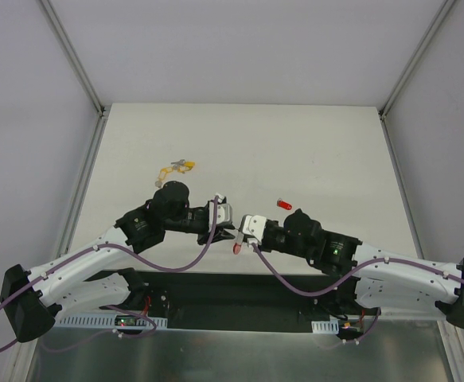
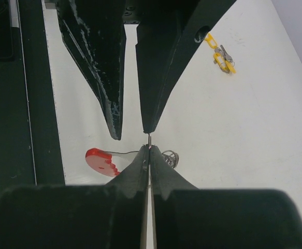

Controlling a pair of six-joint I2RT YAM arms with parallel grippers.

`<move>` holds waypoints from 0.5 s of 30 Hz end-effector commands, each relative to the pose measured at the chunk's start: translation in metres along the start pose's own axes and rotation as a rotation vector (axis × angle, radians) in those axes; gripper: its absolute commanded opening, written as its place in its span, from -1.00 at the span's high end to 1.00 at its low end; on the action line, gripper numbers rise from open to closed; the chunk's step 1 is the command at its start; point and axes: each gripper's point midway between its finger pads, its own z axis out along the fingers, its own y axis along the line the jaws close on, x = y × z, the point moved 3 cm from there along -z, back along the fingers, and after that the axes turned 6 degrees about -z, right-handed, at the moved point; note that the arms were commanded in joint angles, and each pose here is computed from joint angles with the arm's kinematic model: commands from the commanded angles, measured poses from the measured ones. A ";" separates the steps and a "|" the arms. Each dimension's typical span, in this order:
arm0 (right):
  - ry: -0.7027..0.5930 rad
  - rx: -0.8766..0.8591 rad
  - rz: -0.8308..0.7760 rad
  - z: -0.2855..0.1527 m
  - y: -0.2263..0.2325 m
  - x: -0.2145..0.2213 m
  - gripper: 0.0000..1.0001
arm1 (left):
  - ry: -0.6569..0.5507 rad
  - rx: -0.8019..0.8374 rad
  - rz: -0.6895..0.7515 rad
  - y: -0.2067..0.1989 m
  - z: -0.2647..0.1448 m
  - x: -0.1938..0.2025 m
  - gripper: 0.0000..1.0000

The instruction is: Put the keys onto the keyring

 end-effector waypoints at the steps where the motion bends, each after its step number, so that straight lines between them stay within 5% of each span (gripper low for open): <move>1: -0.141 0.025 0.006 -0.006 -0.015 -0.043 0.98 | -0.046 -0.061 0.062 0.009 -0.005 -0.021 0.44; 15: -0.147 0.030 0.012 -0.005 -0.016 -0.045 0.97 | -0.051 -0.011 0.055 0.003 -0.003 -0.021 0.43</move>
